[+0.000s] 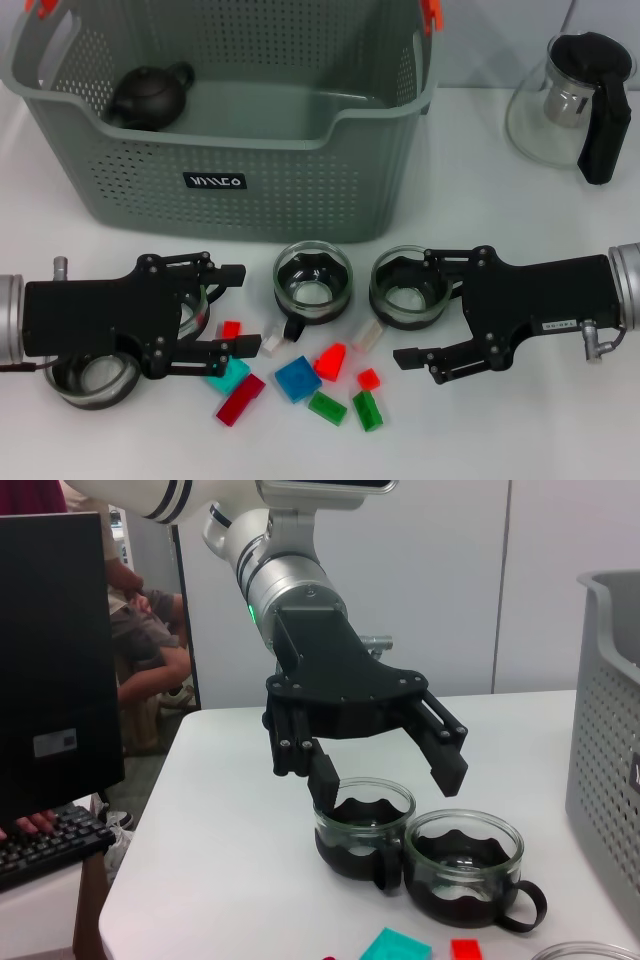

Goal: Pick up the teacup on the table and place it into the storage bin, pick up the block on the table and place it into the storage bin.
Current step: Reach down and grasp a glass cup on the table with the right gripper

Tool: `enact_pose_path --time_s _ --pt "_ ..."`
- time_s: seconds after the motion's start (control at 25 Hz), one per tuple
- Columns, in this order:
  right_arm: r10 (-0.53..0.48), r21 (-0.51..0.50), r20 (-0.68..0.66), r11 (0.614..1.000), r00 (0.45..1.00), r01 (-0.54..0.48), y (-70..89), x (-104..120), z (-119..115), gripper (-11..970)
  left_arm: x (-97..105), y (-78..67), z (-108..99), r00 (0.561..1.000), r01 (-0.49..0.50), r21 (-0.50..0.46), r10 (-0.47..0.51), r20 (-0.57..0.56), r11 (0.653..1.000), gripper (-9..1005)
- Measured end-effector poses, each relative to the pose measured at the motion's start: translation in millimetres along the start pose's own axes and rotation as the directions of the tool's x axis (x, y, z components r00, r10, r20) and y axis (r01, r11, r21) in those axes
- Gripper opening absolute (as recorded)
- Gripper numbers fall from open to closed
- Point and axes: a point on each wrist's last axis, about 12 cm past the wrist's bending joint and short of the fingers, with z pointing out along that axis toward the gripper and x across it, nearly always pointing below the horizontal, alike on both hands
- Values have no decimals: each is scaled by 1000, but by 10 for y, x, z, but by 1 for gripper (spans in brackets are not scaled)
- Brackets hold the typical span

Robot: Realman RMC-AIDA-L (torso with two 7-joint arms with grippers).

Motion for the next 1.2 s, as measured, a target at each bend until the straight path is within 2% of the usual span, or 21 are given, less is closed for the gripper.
enact_pose_path --time_s 0.72,1.2 --pt "14 14 2 1000 1000 -14 -27 -19 0 915 -2 2 2 1000 -3 0 3 0 1000 800" --pt "74 76 -109 995 991 -66 -186 -319 -302 915 -5 -1 38 1000 3 6 -3 14 1000 800"
